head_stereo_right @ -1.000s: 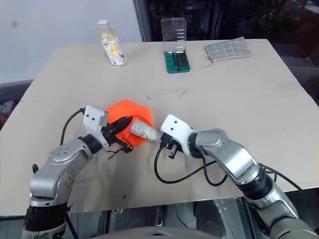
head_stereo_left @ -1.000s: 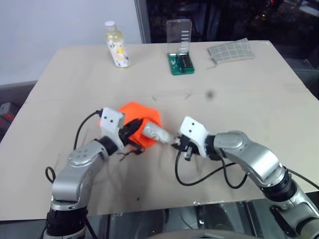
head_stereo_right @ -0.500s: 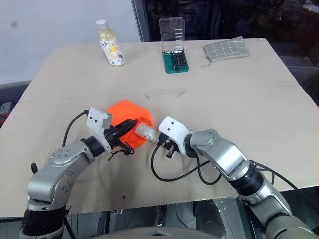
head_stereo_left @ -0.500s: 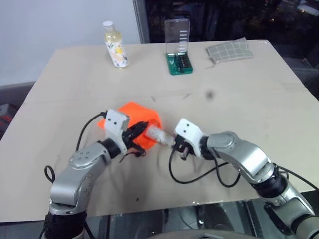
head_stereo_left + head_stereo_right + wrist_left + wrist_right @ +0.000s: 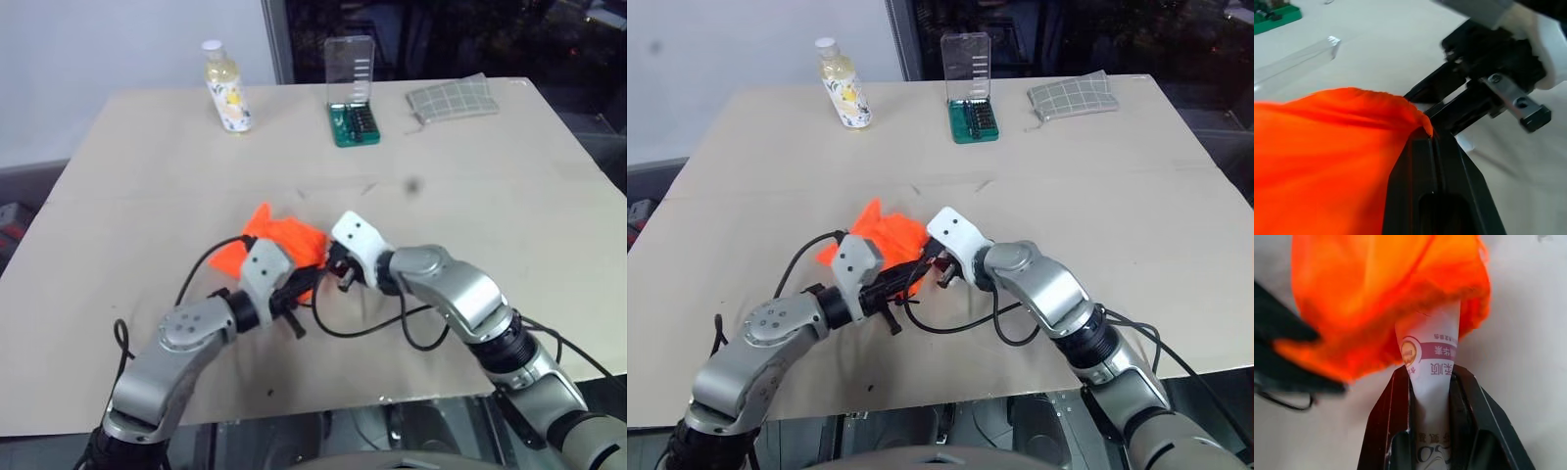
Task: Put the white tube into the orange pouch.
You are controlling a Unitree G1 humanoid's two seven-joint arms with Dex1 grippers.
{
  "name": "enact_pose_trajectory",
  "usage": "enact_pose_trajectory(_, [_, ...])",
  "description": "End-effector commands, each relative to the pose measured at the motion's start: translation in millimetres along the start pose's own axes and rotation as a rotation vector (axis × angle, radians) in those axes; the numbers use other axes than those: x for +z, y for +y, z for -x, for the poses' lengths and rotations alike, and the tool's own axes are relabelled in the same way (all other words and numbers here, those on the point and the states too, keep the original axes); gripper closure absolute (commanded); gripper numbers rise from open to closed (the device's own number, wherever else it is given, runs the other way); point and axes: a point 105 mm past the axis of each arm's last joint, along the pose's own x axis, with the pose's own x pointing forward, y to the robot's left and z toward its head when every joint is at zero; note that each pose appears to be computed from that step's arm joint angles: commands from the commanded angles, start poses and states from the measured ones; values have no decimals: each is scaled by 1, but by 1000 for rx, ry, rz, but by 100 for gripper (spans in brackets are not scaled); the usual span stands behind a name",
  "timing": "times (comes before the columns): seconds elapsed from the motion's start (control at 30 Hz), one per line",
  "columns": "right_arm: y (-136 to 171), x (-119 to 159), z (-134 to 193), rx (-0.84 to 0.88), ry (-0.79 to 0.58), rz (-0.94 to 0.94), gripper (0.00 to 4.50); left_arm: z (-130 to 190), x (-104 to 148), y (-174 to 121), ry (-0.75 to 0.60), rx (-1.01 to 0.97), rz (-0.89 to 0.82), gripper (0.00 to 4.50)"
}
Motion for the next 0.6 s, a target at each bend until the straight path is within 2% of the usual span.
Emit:
enact_pose_trajectory(0.03, [4,2,9,33,5,77,390,2,12,1,-46,29,-64,450])
enact_pose_trajectory(0.13, [8,-16,17,73,77,109,390,4,15,11,-60,84,-77,450])
enact_pose_trajectory(0.23, [9,-17,19,86,91,126,390,4,15,12,-70,93,-88,450])
enact_pose_trajectory(0.37, [0,3,11,33,22,108,390,-3,17,4,-80,50,-108,450])
enact_pose_trajectory(0.6, [-6,20,1,-2,-27,159,390,-13,16,-8,-78,-33,-139,450])
